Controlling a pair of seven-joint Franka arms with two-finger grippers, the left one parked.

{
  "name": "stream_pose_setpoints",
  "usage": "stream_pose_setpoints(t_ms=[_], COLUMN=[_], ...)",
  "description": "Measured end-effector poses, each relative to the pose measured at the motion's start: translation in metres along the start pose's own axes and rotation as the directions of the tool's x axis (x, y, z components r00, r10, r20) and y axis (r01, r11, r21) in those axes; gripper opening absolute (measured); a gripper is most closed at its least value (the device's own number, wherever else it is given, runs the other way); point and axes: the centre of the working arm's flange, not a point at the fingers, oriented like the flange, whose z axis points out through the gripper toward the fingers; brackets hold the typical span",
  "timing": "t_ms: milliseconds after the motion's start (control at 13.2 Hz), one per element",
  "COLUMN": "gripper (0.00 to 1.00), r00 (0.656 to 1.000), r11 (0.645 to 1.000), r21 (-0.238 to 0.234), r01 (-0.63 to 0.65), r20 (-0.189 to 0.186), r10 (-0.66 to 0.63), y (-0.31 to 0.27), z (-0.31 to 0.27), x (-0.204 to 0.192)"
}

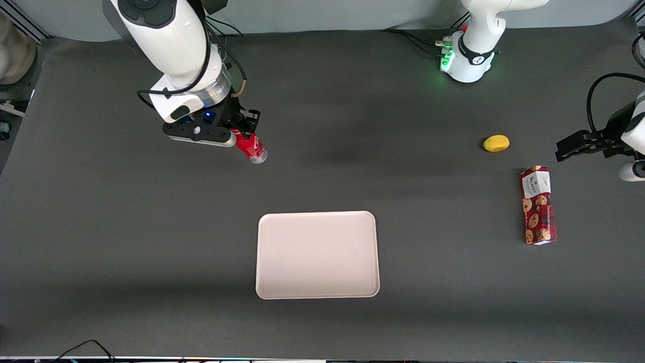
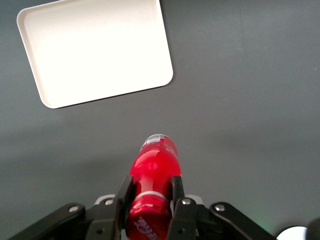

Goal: Place coke bottle on tray
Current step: 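Lift the bottle and carry it to the white tray's edge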

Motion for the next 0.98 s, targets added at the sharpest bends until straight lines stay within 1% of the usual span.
stream_pose_setpoints(t_ms=[75,151,226,377,453,528,679,755,830,981], gripper=[0.36,0.36,0.36,0.36,0.36,0.36,0.36,0.36,0.36,0.36], r00=[1.000,1.000,1.000,1.000,1.000,1.000,0.999,0.999,0.998,0.998], r11=[1.000,1.000,1.000,0.999,0.999,1.000,0.999,0.998,0.998,0.998], r21=[0.002,0.010,0.007,-0.028,-0.028,-0.014,0.030,0.045,0.042,0.015], r01=[-0.003,-0.010,-0.016,-0.020,-0.023,-0.028,-0.041,-0.049,-0.053,-0.055], r20=[0.011,0.011,0.003,-0.017,-0.017,-0.010,-0.002,-0.004,-0.011,-0.037], r10=[0.003,0.010,0.016,0.020,0.022,0.028,0.041,0.049,0.054,0.056], y=[0.000,0.000,0.002,0.008,0.008,0.007,0.004,0.002,0.000,-0.011], z=[0.010,0.020,0.033,0.060,0.074,0.087,0.109,0.118,0.129,0.156], x=[0.008,0.020,0.035,0.068,0.084,0.100,0.126,0.137,0.146,0.155])
